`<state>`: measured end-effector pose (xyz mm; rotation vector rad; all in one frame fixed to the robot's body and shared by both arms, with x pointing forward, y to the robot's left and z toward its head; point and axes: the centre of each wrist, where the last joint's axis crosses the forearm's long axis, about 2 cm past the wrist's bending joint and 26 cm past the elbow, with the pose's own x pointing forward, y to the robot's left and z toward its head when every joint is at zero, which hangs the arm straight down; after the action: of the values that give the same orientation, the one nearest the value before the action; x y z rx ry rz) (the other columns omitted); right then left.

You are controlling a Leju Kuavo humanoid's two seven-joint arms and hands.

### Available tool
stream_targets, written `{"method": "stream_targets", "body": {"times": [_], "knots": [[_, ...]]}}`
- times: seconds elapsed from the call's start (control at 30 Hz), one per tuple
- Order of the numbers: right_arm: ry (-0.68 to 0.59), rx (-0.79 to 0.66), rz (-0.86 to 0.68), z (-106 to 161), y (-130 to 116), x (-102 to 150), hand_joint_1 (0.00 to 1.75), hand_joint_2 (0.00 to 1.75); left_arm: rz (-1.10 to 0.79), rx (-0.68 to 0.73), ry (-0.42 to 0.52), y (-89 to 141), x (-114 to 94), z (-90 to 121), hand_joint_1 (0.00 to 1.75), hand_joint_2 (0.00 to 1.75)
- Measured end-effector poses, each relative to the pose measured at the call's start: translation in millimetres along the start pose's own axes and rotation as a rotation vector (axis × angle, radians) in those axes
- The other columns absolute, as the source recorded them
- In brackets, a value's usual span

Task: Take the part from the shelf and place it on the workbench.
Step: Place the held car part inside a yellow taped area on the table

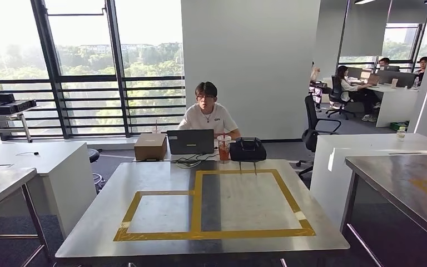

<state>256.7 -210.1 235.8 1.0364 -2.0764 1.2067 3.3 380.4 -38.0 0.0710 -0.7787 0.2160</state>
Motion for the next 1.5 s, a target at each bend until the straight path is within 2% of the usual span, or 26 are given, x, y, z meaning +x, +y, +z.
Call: {"method": "stream_targets", "body": {"times": [1.5], "knots": [[-0.056, 0.017, 0.015, -4, 3, 15, 1.68, 1.75, -0.005, 0.018, -0.017, 6, 5, 6, 0.00, 1.75]]}}
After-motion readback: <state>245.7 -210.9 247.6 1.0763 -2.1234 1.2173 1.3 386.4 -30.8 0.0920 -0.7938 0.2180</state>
